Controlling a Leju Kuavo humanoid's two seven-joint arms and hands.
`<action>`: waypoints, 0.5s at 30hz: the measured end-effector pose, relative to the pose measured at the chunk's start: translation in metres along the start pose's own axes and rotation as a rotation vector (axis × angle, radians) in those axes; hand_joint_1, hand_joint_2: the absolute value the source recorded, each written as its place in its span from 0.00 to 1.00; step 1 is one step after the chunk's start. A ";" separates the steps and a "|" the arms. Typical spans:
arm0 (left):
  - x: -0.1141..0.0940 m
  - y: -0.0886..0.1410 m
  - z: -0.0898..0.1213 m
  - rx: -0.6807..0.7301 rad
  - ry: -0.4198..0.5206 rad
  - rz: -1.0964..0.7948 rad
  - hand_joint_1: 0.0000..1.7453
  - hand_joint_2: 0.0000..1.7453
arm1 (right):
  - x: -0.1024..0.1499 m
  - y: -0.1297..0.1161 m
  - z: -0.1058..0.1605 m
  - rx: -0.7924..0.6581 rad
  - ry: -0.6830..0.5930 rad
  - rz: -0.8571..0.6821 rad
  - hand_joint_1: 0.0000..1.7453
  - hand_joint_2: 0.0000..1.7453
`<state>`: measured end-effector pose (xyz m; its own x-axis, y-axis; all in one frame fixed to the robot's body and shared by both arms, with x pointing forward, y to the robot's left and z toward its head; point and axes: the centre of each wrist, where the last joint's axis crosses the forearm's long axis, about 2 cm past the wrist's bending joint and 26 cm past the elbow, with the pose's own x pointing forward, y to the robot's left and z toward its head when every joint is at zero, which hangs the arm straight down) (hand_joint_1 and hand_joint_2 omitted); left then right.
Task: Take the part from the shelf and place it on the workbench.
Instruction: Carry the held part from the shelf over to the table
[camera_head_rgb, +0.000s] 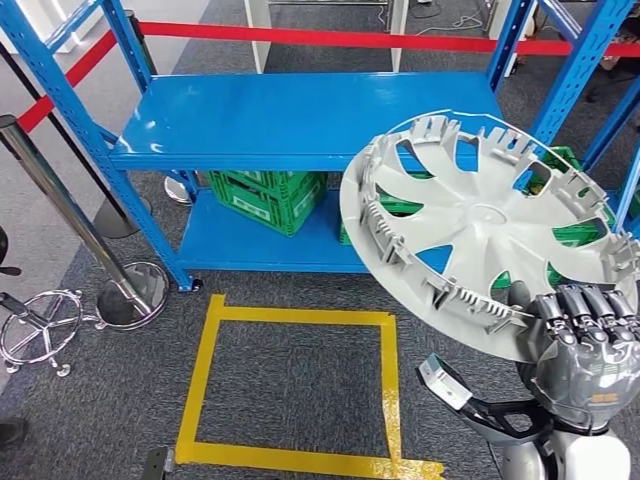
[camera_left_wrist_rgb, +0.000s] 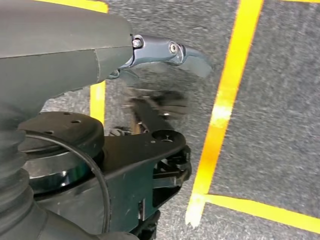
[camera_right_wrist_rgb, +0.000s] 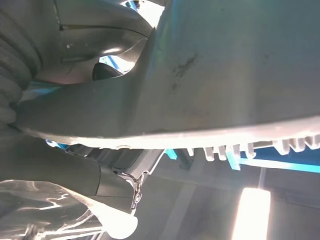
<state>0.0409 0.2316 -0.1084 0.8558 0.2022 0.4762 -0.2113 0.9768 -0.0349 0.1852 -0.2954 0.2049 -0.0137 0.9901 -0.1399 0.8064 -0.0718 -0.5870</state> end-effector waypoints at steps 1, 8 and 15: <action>0.000 0.000 0.000 0.003 0.002 0.002 0.00 1.00 | 0.000 0.000 0.000 -0.001 0.000 0.002 1.00 1.00; 0.004 0.000 -0.002 0.005 0.006 -0.015 0.00 1.00 | -0.002 -0.007 -0.003 -0.022 0.011 0.020 1.00 1.00; 0.006 -0.004 -0.002 -0.004 0.002 -0.042 0.00 1.00 | -0.006 -0.014 -0.003 -0.035 0.019 0.042 1.00 1.00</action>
<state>0.0474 0.2293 -0.1073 0.8650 0.1607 0.4754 -0.1730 0.9847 -0.0180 0.1756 -0.3002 0.2165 0.0314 0.9884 -0.1489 0.8261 -0.1095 -0.5527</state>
